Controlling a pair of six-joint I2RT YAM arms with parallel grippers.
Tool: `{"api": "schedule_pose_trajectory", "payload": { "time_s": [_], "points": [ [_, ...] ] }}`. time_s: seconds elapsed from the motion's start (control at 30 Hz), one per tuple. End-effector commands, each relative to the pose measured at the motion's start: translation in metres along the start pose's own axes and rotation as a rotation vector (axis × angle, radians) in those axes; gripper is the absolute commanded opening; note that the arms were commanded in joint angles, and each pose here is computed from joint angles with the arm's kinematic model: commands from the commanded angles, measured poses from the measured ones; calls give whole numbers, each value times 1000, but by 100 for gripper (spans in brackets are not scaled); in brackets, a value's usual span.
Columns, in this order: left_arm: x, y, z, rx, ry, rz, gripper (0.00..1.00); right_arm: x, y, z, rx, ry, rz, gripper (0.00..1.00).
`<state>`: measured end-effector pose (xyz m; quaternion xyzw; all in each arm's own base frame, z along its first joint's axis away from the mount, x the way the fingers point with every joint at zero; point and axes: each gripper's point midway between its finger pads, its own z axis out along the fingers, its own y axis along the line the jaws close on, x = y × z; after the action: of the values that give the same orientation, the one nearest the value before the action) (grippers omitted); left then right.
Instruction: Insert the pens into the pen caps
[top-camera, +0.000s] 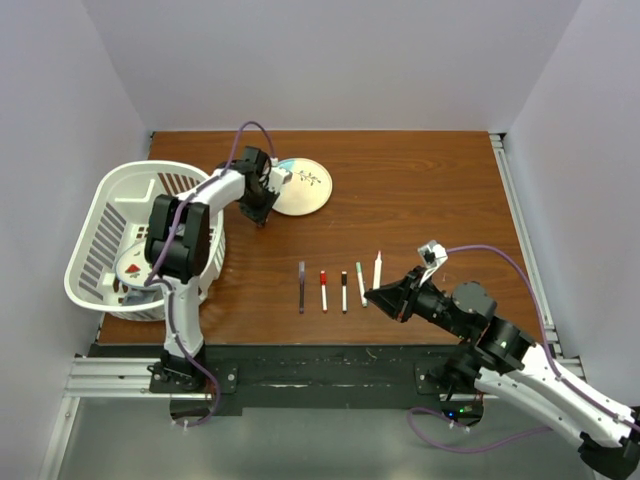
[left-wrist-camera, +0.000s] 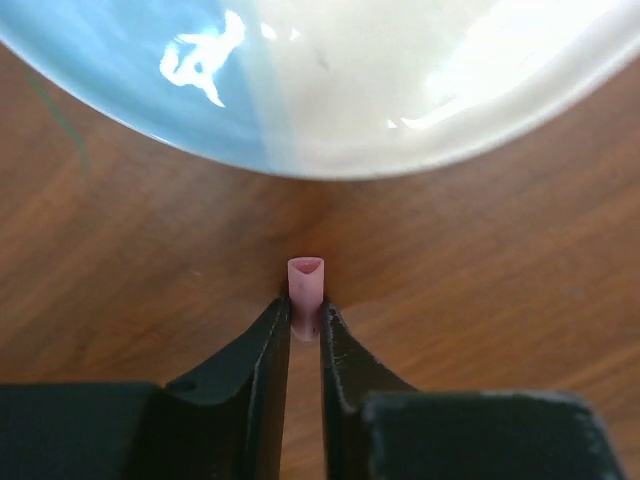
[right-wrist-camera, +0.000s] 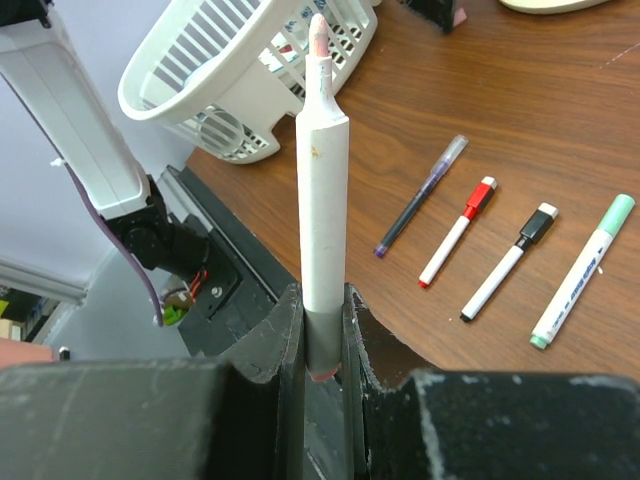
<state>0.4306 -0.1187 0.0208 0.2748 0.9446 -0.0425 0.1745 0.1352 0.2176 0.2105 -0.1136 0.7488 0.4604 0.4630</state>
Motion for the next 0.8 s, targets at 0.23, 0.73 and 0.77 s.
{"api": "schedule_pose_trajectory", "payload": {
  "time_s": [0.23, 0.73, 0.77],
  "points": [
    [4, -61, -39, 175, -119, 210, 0, -29, 19, -16, -33, -81, 22, 0],
    [57, -98, -57, 166, -101, 1019, 0, -36, 13, -29, 9, -117, 39, 0],
    [58, -92, -56, 136, -86, 1039, 0, -36, 11, -30, 15, -118, 41, 0]
  ]
}}
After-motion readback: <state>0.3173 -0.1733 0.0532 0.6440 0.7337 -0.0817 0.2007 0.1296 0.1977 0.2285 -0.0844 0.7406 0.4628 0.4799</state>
